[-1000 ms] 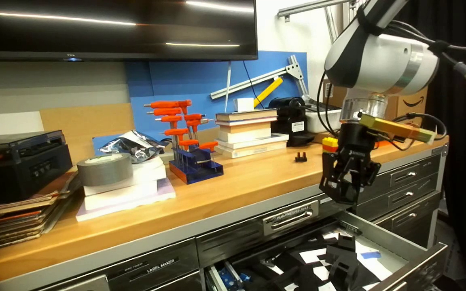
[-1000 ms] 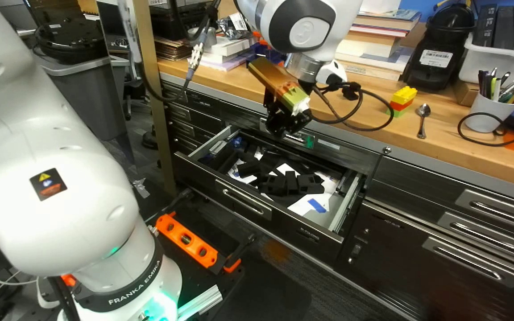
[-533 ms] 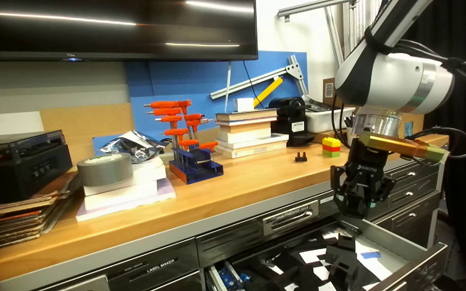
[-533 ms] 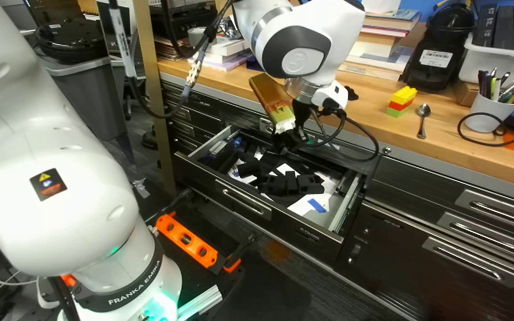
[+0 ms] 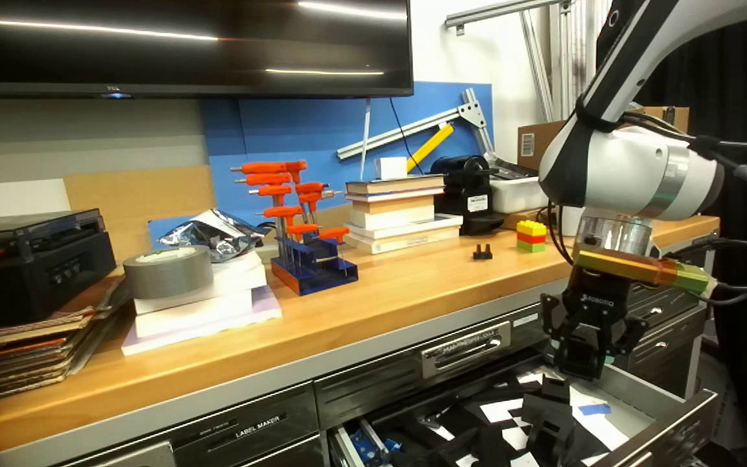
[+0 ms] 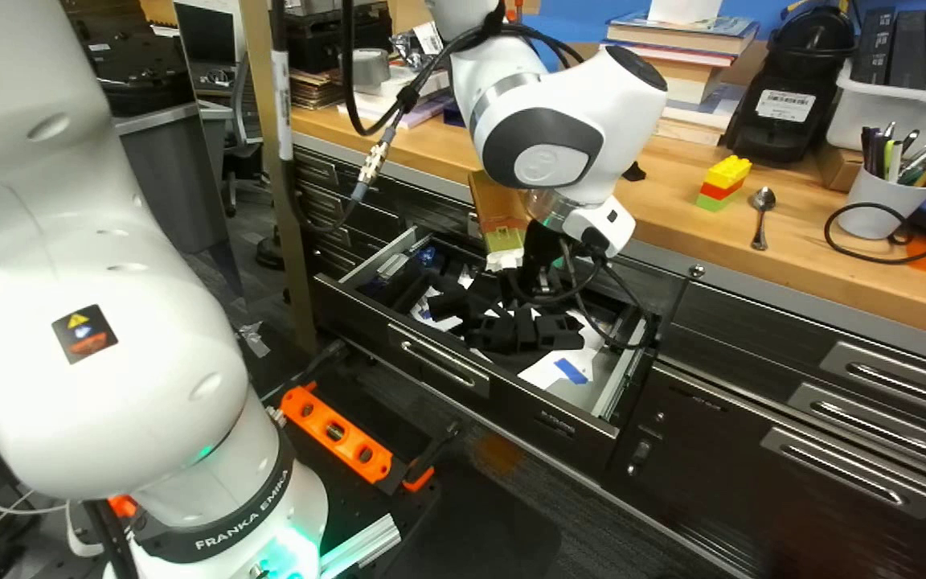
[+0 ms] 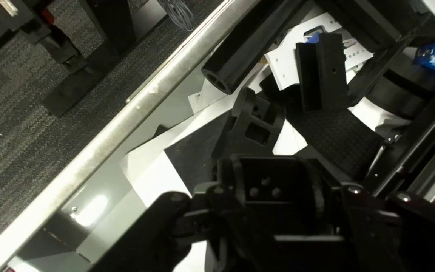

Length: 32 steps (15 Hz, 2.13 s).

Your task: Pick up the black objects from the base top and put them in the open drawer and then close the drawer

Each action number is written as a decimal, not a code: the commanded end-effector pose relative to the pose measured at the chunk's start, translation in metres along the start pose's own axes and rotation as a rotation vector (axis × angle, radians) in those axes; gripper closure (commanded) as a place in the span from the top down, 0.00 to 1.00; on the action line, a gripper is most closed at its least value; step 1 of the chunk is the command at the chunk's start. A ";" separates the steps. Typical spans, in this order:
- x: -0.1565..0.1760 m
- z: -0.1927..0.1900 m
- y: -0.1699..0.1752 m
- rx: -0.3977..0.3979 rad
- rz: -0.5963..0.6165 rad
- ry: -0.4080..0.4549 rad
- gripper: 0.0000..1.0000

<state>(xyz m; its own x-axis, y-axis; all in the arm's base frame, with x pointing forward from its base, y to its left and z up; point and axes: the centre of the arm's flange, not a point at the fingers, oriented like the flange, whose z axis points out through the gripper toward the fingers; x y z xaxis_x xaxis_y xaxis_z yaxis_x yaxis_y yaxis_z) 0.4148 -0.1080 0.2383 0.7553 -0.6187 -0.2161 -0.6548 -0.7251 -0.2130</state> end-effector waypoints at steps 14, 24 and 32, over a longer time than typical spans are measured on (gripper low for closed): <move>0.077 0.043 0.041 0.002 0.370 -0.028 0.33; 0.085 0.064 0.051 -0.039 0.455 -0.059 0.33; 0.073 0.043 0.030 0.012 0.347 -0.047 1.00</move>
<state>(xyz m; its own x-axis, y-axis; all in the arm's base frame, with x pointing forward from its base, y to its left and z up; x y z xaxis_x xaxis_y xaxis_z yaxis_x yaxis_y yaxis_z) 0.4450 -0.1716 0.1503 0.4287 -0.8414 -0.3290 -0.8995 -0.4316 -0.0684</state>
